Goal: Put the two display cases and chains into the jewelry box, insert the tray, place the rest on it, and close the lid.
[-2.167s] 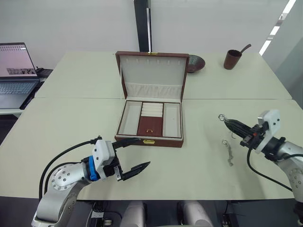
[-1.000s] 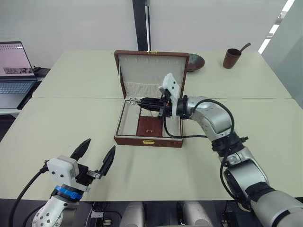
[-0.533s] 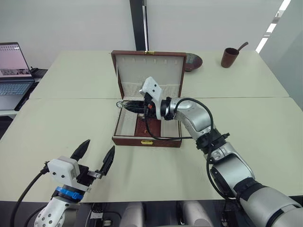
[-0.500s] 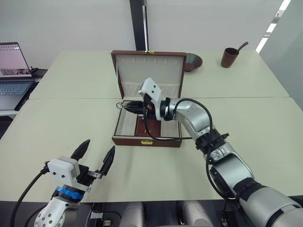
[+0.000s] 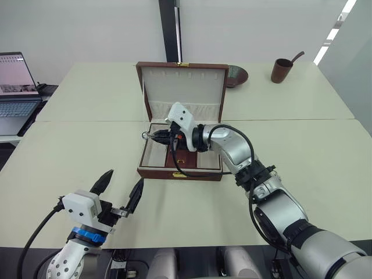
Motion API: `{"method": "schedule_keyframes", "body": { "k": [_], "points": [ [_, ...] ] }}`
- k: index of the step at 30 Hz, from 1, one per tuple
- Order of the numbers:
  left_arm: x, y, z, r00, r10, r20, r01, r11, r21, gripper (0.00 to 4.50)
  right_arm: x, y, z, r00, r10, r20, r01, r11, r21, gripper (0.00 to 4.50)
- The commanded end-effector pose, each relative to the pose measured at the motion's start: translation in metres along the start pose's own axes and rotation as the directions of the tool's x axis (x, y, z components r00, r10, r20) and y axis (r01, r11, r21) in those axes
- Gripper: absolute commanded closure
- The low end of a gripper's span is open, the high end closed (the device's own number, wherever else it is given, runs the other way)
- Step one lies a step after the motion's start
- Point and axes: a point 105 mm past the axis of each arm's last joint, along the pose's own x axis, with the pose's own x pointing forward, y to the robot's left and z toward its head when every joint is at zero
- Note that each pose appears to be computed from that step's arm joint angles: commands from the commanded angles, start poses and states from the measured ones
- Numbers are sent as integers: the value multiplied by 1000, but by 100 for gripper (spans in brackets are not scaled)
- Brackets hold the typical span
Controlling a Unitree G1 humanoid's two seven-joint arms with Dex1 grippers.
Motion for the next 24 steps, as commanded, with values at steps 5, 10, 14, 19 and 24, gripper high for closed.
{"method": "schedule_keyframes", "body": {
  "k": [5,10,14,19,24],
  "points": [
    [6,-8,16,999,-27,44,26,999,22,0,7,5,7,1000,3,17,-3,999,-40,449],
    [7,-7,16,999,-26,44,25,999,21,0,8,6,3,1000,3,3,-3,999,-41,449],
    [8,-6,15,999,-25,43,24,1000,20,0,11,7,1,1000,1,-8,-2,999,-43,449],
    [7,-3,13,999,-19,40,18,1000,19,0,11,8,1,1000,14,-6,-14,999,-43,416],
    [5,-2,10,999,-18,35,17,1000,17,0,8,7,4,1000,13,10,-12,999,-34,286]
  ]
}}
